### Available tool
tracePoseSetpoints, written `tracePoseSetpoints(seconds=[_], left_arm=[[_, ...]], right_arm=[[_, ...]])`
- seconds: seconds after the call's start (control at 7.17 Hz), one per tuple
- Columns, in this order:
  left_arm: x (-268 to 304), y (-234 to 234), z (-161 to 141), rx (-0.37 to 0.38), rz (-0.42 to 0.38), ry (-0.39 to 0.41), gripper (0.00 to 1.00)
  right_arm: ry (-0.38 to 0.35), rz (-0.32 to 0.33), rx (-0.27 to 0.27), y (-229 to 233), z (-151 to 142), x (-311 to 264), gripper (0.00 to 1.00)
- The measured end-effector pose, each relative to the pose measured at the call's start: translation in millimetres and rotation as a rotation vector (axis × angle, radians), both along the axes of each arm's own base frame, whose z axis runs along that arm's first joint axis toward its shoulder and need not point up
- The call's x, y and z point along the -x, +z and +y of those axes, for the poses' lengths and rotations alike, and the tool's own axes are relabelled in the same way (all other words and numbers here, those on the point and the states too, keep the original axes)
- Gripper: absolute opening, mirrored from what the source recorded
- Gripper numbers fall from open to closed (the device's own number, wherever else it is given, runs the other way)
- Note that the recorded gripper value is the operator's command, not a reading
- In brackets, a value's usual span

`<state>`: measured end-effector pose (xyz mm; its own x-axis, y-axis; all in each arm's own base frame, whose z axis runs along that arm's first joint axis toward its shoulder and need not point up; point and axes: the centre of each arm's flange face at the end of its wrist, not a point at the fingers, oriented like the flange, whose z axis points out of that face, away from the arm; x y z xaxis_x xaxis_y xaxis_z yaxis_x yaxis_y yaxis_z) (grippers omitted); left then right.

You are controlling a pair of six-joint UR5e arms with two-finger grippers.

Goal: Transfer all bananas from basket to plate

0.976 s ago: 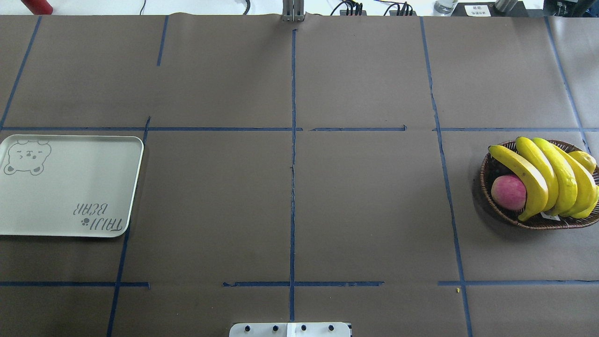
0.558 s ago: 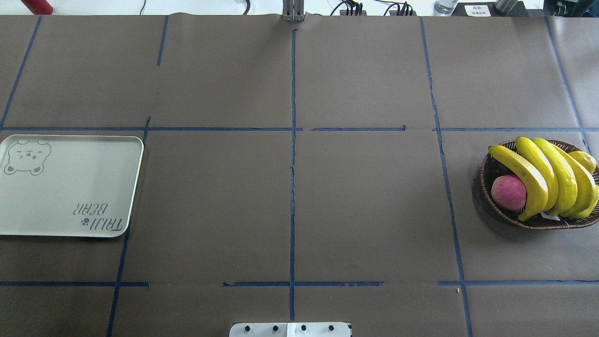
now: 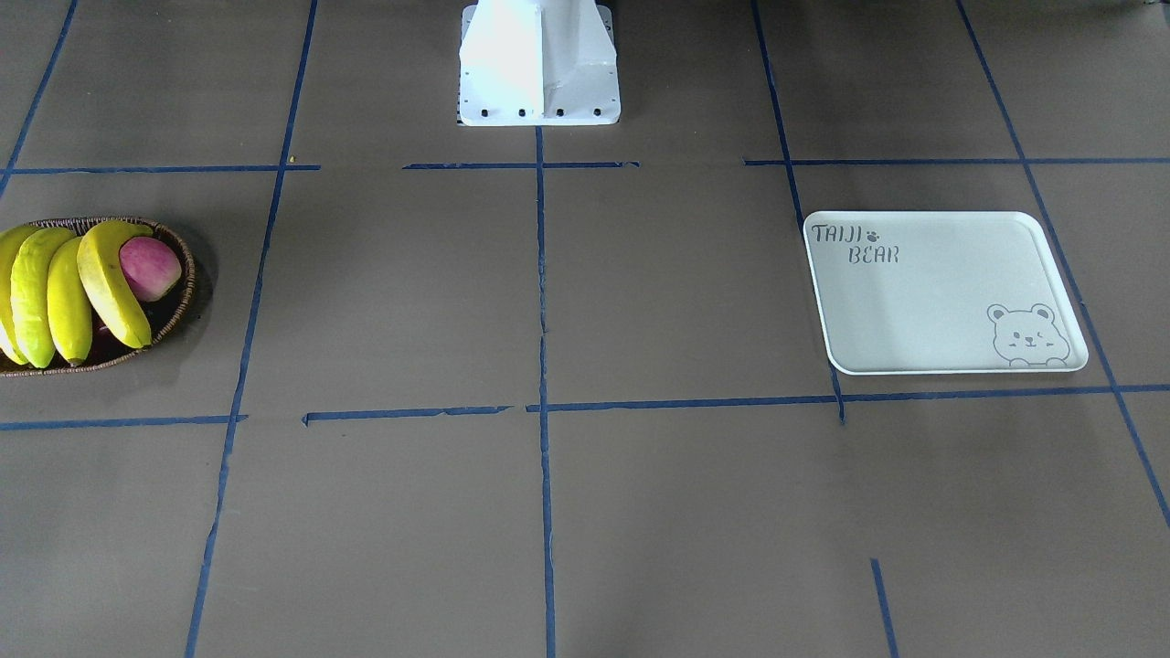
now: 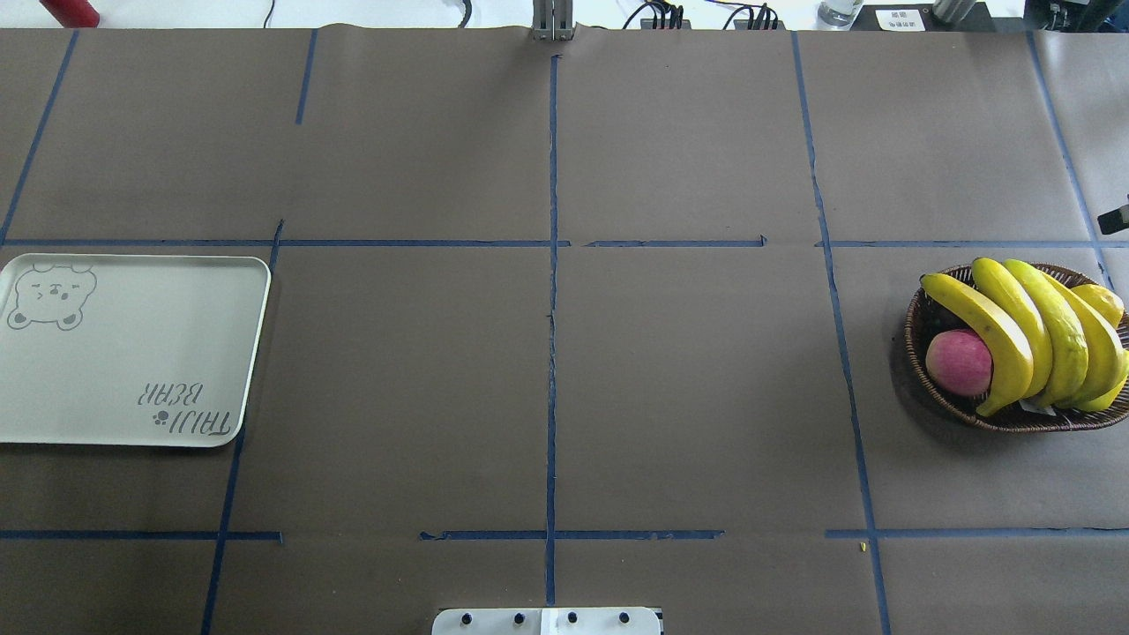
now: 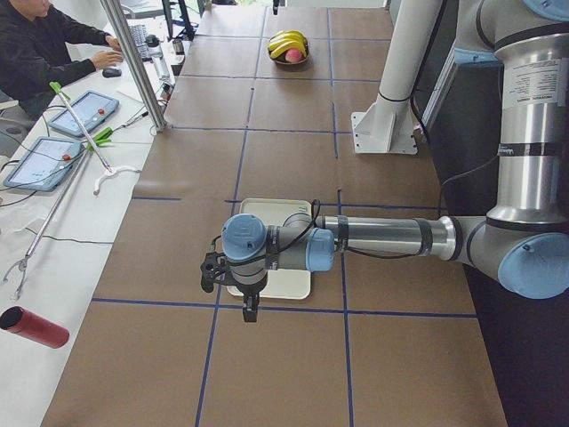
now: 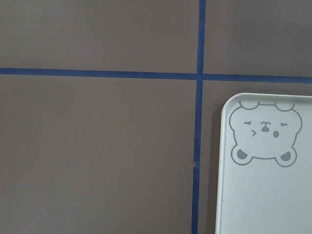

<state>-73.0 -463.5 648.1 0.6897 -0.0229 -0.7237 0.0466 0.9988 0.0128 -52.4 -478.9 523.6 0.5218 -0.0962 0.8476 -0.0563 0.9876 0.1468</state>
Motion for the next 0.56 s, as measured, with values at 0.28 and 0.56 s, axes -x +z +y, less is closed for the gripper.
tracePoseSetpoints(seconds=[0.28,0.56], left_arm=[[0,0,1,0.002,0.0,-0.004,1.0],[0,1,2,0.001,0.002,-0.003,1.0]], right_arm=[[0.045,-0.048,0.04,-5,22,45,0.99],[0.07,-0.041,0.062,-10,43,85,0.97]])
